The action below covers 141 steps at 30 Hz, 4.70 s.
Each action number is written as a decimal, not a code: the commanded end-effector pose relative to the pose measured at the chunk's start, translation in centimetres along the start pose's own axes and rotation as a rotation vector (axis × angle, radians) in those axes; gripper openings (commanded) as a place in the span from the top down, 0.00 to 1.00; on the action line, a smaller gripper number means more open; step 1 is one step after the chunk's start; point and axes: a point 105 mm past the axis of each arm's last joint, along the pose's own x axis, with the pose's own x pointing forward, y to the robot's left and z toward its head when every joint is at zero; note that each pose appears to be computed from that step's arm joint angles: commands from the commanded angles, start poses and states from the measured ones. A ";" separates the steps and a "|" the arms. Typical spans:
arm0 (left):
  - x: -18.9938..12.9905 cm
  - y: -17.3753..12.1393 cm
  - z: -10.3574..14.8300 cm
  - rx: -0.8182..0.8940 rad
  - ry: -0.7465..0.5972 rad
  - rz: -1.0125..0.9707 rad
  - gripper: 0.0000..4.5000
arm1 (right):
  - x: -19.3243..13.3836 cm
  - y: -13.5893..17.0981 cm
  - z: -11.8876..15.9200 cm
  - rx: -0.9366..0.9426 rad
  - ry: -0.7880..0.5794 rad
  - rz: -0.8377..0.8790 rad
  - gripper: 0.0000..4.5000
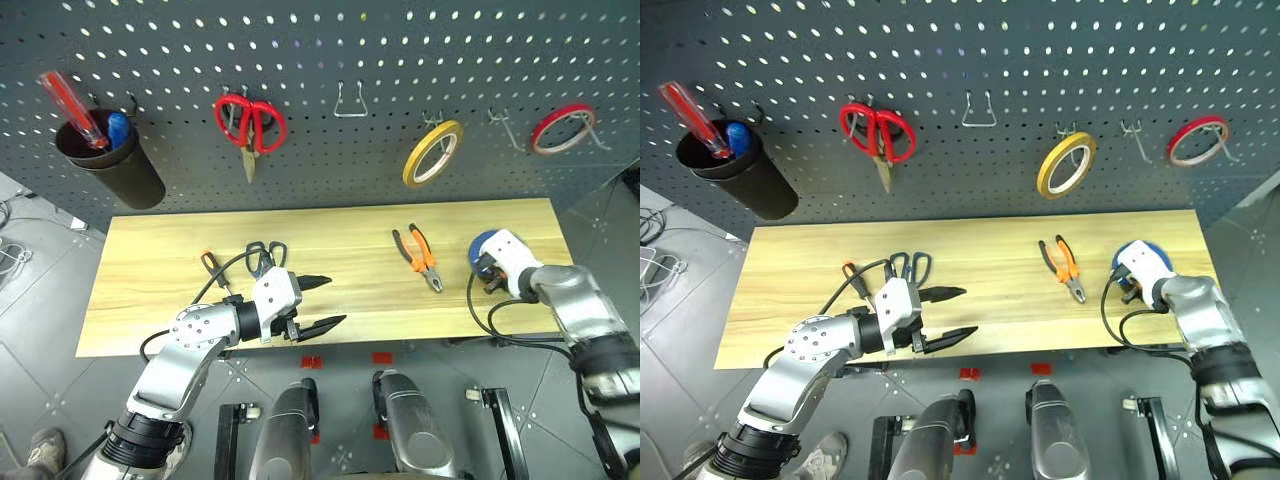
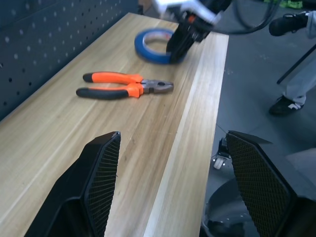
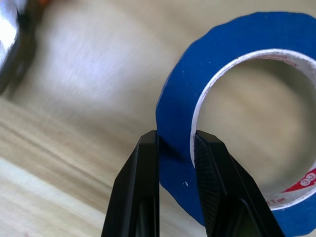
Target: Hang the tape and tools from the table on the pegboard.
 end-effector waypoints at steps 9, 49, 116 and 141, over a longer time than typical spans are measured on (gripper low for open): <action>1.5 1.6 5.5 0.071 -0.171 0.007 0.20 | -11.5 4.0 12.6 -0.232 -0.724 -0.422 0.85; -6.4 2.2 -1.1 0.111 0.194 0.067 0.20 | 4.6 8.4 10.0 0.467 -0.012 0.034 0.01; -8.1 5.1 8.9 -0.053 -0.271 0.525 0.20 | -12.1 6.7 39.4 0.196 -1.541 -0.312 0.38; -7.9 6.6 7.7 -0.037 -0.254 0.609 0.20 | -5.7 8.5 36.7 0.320 -1.317 -0.202 0.38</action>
